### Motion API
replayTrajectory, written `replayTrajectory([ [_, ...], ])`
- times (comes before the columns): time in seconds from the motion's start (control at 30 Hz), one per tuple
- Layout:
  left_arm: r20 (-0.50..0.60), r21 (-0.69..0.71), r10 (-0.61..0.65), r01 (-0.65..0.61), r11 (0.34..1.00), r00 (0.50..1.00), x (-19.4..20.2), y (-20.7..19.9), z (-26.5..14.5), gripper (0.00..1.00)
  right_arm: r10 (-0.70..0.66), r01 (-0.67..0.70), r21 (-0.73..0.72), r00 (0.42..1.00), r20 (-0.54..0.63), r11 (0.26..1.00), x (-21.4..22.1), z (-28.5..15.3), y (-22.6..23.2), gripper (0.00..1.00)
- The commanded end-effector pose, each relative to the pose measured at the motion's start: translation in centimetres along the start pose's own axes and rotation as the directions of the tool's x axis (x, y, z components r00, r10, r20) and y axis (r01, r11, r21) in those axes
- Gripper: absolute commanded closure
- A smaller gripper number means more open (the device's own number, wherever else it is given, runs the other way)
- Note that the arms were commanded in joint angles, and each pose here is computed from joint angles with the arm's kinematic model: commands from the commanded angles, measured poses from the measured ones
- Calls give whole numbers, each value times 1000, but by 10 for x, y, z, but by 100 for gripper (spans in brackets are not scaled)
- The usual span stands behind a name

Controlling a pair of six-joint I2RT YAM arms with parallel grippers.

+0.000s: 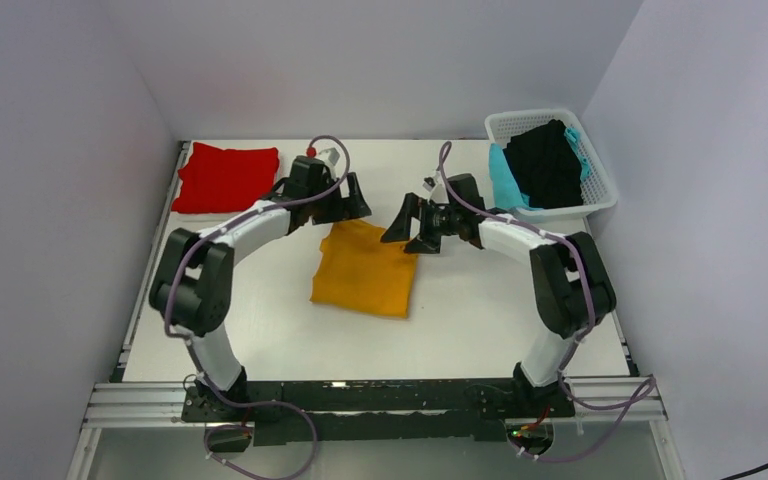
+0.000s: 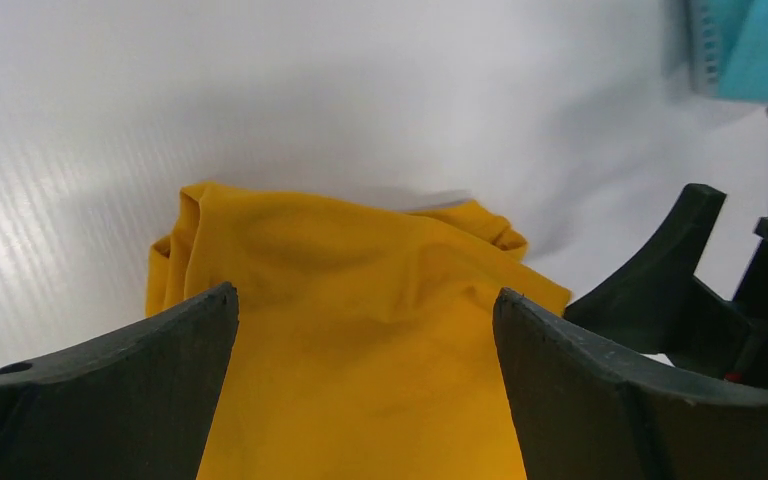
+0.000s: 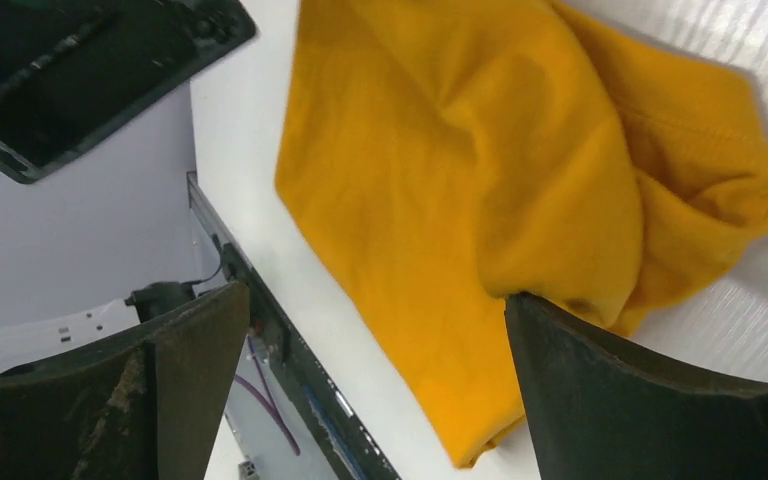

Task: Fold and stack the t-shirts
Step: Smooth out wrinkles on the folded tshirt

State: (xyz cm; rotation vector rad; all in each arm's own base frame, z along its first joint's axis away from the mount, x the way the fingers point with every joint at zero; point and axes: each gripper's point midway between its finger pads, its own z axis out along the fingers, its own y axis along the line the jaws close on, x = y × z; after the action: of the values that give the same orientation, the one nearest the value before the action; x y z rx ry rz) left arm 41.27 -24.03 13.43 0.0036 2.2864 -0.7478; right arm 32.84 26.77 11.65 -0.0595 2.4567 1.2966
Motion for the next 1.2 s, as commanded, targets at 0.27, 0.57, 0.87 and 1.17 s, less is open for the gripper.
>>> replayTrajectory([
  [0.27,-136,-118,-55,39,992,989,32,44,68,1,123,-131,160,991,61,978,-50,41,-78,0],
  [0.57,-162,-197,-81,48,979,983,49,70,63,1,177,-205,284,977,123,937,-49,34,-119,0],
  [0.87,35,-139,60,-55,989,998,-30,26,3,1,-62,-29,275,946,317,961,-98,-33,-45,0],
  [1.17,56,-148,14,-6,989,998,18,39,-45,0,-201,-155,442,727,656,884,-87,-157,-38,0],
])
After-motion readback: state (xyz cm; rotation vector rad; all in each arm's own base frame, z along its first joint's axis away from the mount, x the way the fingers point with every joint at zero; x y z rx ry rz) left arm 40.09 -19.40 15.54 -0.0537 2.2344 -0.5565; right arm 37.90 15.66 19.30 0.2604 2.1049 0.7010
